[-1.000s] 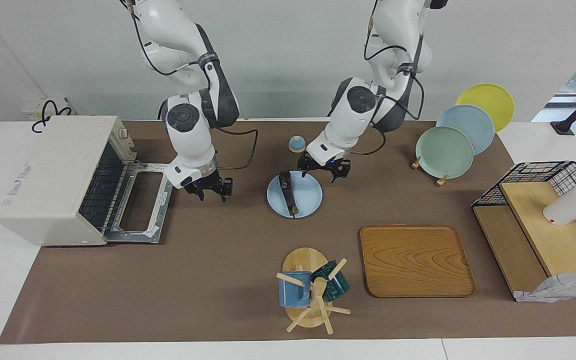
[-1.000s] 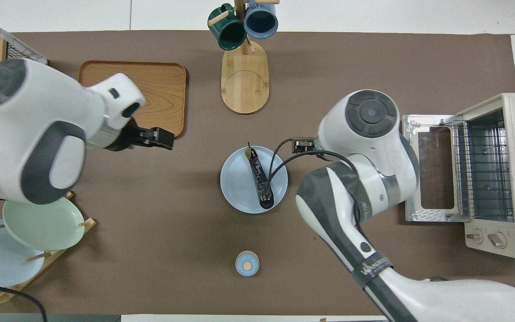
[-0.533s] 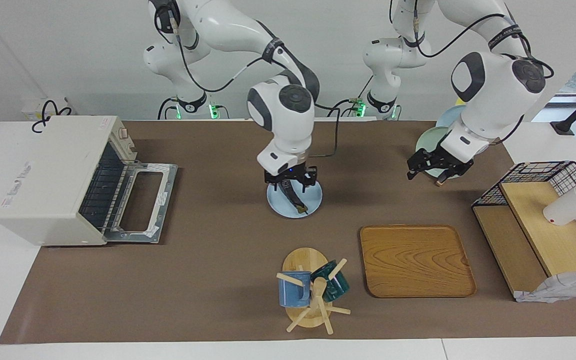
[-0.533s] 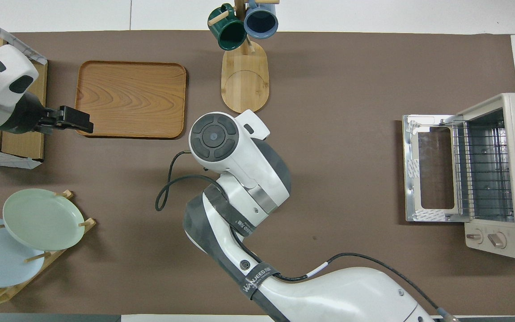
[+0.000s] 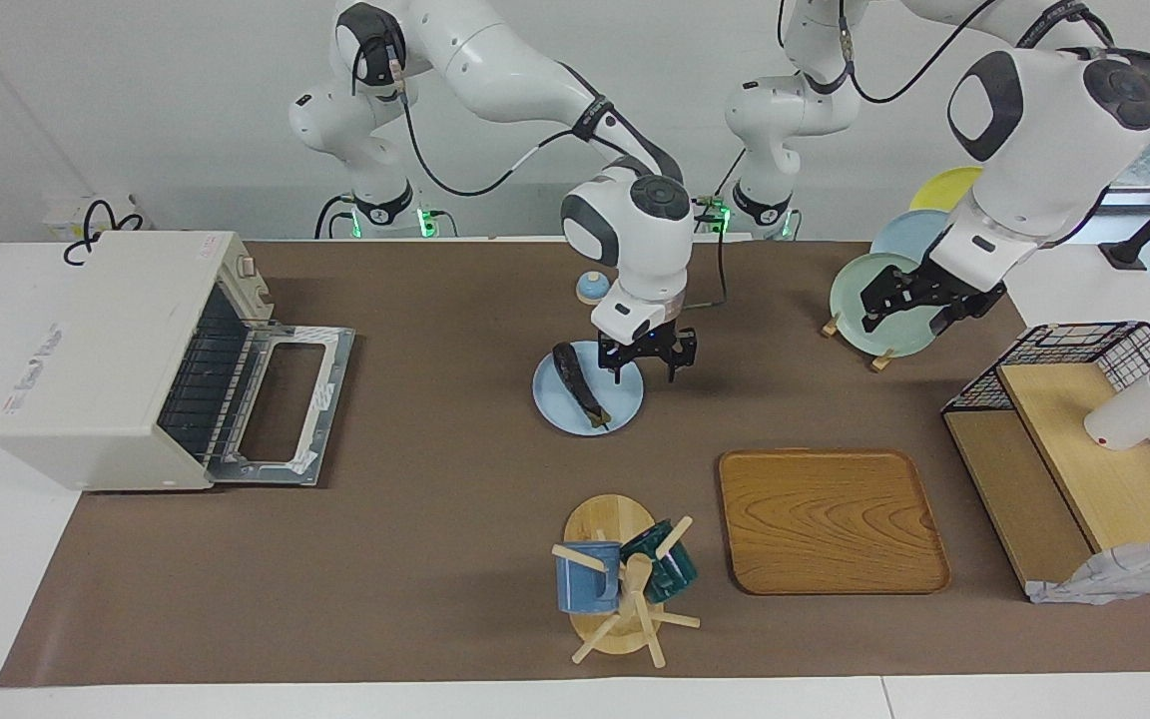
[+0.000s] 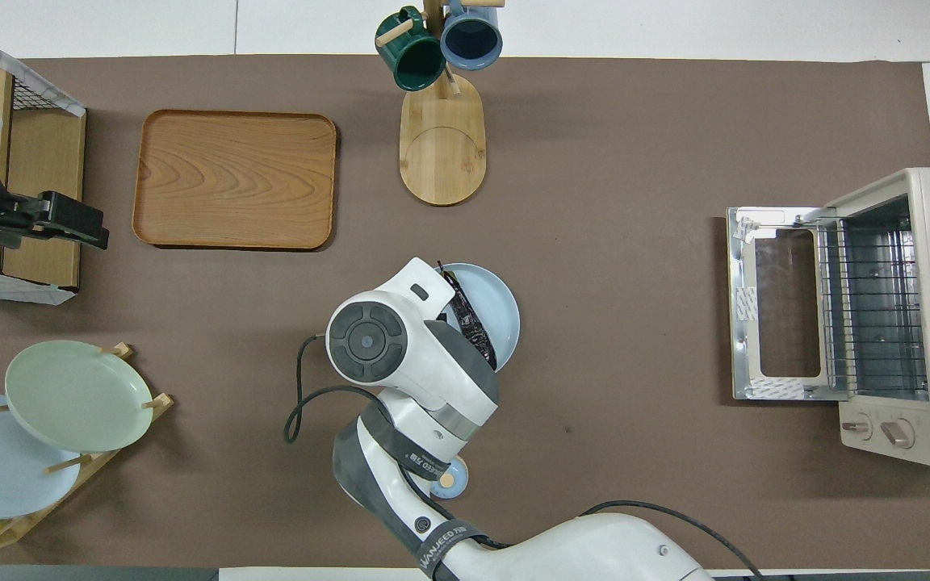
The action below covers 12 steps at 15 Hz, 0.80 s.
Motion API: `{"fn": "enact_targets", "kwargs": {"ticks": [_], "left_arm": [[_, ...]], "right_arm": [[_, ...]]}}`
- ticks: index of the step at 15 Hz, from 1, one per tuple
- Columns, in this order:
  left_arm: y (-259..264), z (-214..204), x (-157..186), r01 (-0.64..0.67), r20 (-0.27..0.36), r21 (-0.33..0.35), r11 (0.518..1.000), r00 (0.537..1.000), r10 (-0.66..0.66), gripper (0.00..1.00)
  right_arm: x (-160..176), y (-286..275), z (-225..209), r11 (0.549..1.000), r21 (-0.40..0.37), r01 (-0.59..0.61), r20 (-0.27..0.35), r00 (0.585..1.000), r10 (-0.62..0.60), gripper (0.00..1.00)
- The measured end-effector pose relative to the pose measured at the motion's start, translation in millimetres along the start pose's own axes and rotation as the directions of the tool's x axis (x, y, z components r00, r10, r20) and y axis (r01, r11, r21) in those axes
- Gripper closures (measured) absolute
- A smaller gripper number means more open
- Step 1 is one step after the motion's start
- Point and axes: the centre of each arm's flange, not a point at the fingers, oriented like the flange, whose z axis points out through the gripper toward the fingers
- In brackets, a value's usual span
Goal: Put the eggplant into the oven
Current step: 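Lift and tilt the plate holding the eggplant with the right gripper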
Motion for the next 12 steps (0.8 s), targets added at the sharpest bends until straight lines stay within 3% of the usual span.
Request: {"fn": "enact_targets", "kwargs": {"ticks": [3, 4, 5, 7, 12], "left_arm": [[5.7, -2.1, -9.0, -0.008, 0.02, 0.003, 1.0, 1.0, 0.008, 0.0], [6.8, 0.4, -11.9, -0.008, 0.027, 0.004, 1.0, 1.0, 0.008, 0.0], [7.5, 4.3, -14.6, -0.008, 0.034, 0.005, 1.0, 0.999, 0.008, 0.0], [7.8, 14.5, -17.5, -0.008, 0.037, 0.007, 1.0, 0.999, 0.008, 0.0], [7.7, 15.6, -21.5, -0.006, 0.019, 0.009, 1.0, 1.0, 0.006, 0.0]], "right_arm": [[-11.2, 4.7, 3.0, 1.0, -0.014, 0.019, 0.007, 1.0, -0.019, 0.13], [-12.4, 6.8, 2.8, 0.999, -0.017, 0.032, 0.009, 0.999, -0.032, 0.18], [-13.8, 8.8, 3.0, 0.999, -0.019, 0.044, 0.012, 0.999, -0.044, 0.3], [-15.9, 11.2, 4.4, 0.998, -0.02, 0.057, 0.015, 0.998, -0.057, 0.35], [-19.9, 13.7, 9.4, 0.998, -0.014, 0.064, 0.01, 0.998, -0.064, 0.37]]}}
